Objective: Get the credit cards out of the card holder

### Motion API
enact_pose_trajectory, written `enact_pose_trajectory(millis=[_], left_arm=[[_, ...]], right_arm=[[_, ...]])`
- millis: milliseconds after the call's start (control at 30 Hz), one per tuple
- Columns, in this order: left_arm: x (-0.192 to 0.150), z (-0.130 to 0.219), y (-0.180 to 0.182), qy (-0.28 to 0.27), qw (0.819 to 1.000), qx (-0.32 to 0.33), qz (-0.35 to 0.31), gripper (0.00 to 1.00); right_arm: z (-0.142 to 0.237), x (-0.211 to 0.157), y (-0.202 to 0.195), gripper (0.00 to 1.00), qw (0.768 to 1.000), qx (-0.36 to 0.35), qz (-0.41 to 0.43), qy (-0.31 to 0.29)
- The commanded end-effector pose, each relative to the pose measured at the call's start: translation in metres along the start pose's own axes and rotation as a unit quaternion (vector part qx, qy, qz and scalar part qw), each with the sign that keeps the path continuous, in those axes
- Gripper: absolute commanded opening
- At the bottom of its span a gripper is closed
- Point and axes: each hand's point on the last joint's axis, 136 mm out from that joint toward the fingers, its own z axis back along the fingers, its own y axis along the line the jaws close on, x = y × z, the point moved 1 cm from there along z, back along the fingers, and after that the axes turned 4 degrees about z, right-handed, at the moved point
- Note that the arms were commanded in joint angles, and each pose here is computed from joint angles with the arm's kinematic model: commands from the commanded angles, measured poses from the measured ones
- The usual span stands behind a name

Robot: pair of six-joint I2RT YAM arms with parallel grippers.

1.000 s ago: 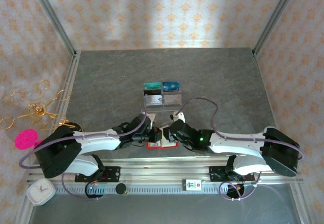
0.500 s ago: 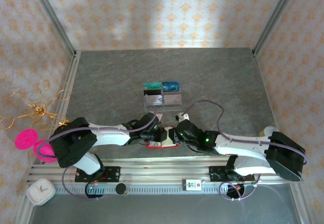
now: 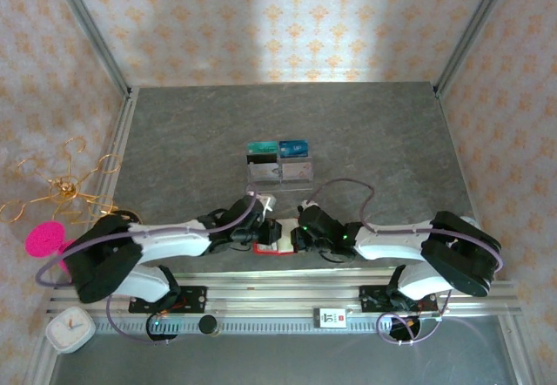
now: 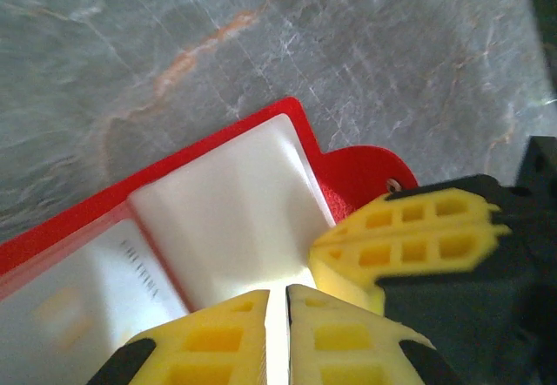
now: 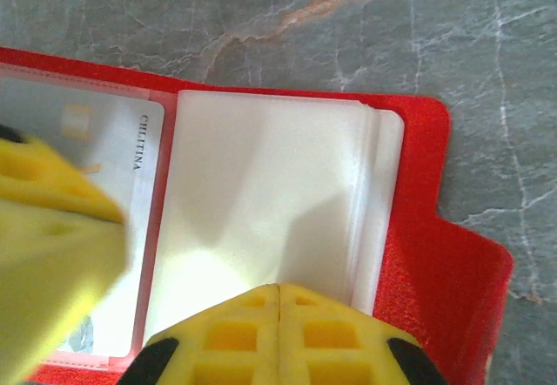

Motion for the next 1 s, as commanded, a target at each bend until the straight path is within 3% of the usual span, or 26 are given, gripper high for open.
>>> enact_pose_trajectory(millis=[0,133,467,767,967], left_arm=[[-0.009,0.015,0.033,-0.017,0.999,0.048,0.016,0.11],[-0.018,0.025,0.061,-0.029,0.997,0.060,0.047,0.06],[-0.022,0.020,0.082,-0.029,0.995,0.084,0.048,0.01],[-0.028,0.018,0.083,-0.025,0.996,0.072,0.048,0.00],[-0.029,0.018,0.084,-0.027,0.996,0.069,0.045,0.00]], right_arm=[[-0.001,-0.013,-0.023,0.01,0.999,-0.044,-0.016,0.015],[-0.001,-0.011,-0.021,0.01,0.999,-0.045,-0.017,0.014],[0.000,-0.008,-0.019,0.02,0.999,-0.048,-0.019,0.016],[0.024,0.032,0.011,0.19,0.999,-0.041,0.031,-0.012],[0.033,0.052,0.060,0.28,0.998,0.043,0.053,-0.005]])
